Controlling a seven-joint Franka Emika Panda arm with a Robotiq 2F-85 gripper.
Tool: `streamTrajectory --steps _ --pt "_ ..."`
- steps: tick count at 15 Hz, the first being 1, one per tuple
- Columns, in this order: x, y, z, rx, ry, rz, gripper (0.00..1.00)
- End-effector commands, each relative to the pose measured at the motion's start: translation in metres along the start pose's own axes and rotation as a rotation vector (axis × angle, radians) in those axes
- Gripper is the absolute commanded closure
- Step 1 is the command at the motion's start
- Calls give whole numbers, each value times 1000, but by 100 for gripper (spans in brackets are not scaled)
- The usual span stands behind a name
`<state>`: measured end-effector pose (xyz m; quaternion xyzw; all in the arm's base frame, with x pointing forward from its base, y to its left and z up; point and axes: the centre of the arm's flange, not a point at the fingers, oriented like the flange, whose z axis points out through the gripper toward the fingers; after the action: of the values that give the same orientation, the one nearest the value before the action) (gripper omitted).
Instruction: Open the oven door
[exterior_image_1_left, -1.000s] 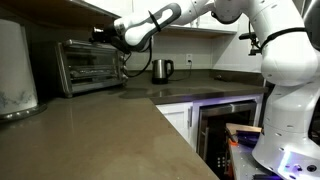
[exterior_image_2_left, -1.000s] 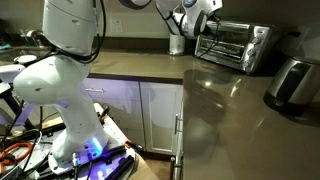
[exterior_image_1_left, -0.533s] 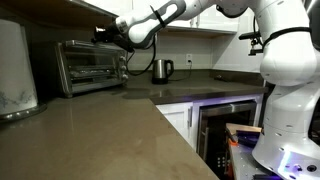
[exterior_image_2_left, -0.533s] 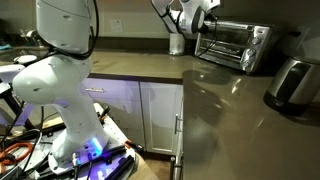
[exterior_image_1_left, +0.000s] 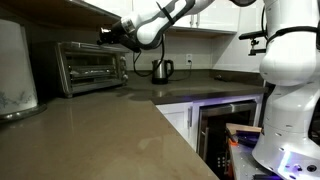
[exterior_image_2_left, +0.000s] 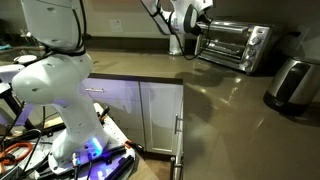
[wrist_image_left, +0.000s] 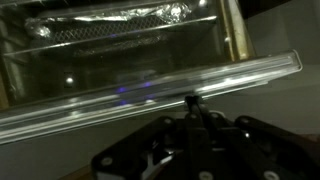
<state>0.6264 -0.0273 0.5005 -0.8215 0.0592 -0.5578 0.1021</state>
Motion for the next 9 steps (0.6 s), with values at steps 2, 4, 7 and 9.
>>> streamTrajectory --steps 2,4,7,9 --pt "-32 -13 -31 -47 -45 35 100" --pt "-39 -16 -38 -61 -61 32 100" --pt "-51 -21 -45 -73 -86 32 100" --pt "-59 -23 -50 -81 -105 32 100"
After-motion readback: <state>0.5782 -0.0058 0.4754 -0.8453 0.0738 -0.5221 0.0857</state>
